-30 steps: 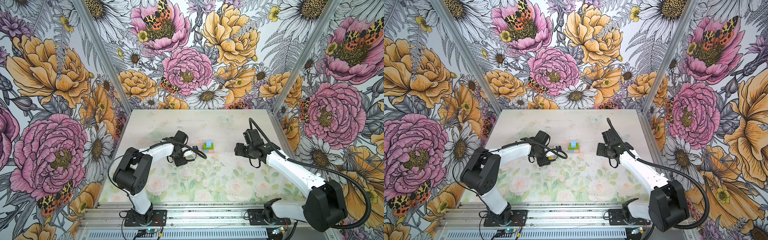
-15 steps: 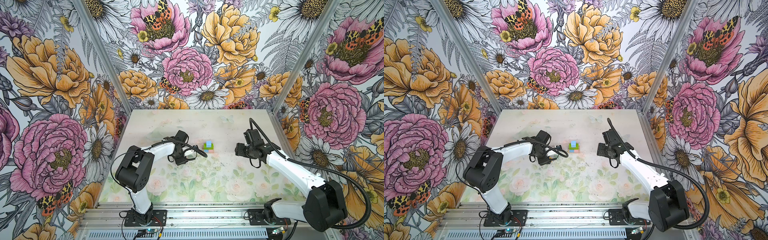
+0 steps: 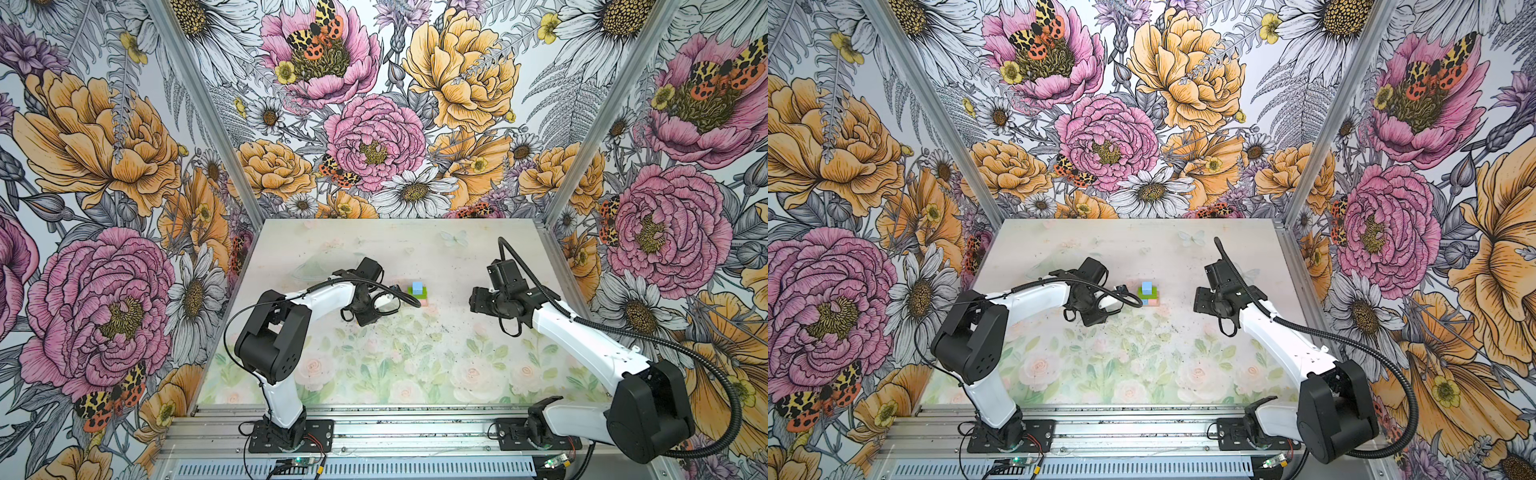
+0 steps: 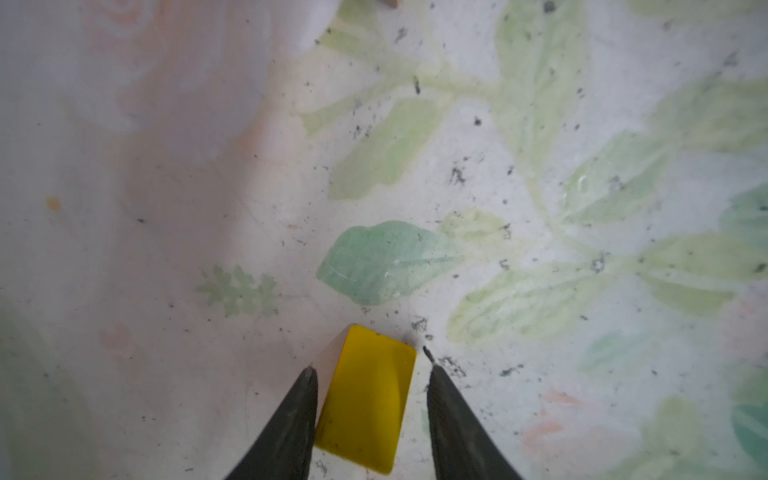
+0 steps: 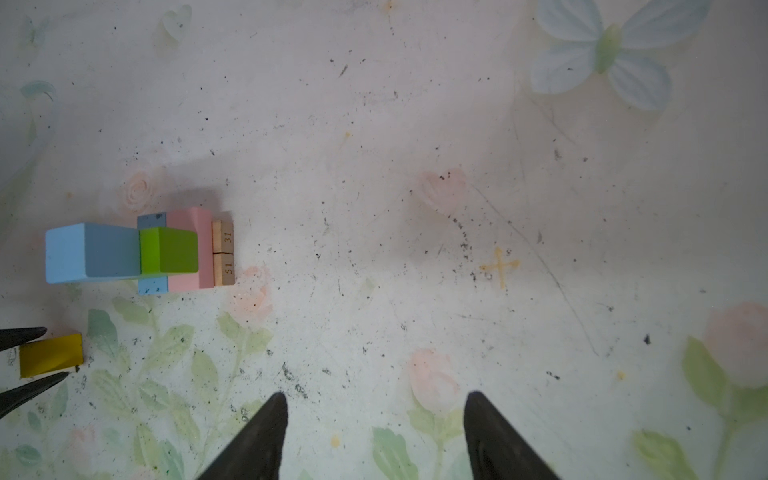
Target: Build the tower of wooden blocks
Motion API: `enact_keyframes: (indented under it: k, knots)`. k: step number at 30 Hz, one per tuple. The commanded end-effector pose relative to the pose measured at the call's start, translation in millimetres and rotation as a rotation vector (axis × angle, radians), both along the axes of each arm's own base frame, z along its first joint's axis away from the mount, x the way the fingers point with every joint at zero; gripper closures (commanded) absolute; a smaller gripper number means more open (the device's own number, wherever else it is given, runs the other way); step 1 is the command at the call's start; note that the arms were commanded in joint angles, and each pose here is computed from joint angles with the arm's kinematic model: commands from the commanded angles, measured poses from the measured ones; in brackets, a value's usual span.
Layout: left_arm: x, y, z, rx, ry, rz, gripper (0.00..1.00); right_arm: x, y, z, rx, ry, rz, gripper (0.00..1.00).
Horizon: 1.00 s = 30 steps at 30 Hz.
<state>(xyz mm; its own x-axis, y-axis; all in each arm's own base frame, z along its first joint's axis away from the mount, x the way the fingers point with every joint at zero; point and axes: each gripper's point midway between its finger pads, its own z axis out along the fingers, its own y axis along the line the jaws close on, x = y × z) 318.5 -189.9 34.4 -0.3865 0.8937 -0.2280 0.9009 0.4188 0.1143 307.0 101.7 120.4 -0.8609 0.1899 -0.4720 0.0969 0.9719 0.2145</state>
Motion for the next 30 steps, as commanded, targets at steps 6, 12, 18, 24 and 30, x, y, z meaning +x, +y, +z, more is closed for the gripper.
enact_keyframes:
  k: [6,12,18,24,30]
  knots:
    - [3,-4,8,0.014,0.008,0.050,0.55,0,-2,5,0.013,-0.032,-0.005,0.31]
    - [10,-1,26,0.003,-0.047,0.045,0.43,1,-2,6,0.014,-0.034,-0.005,0.31]
    - [4,15,50,0.009,-0.129,-0.016,0.34,1,-1,5,0.013,-0.030,-0.004,0.31]
    - [-5,31,56,0.022,-0.158,-0.046,0.30,3,2,3,0.028,-0.026,0.005,0.31]
    - [-12,26,51,0.033,-0.149,-0.080,0.30,4,3,4,0.032,-0.030,0.007,0.31]
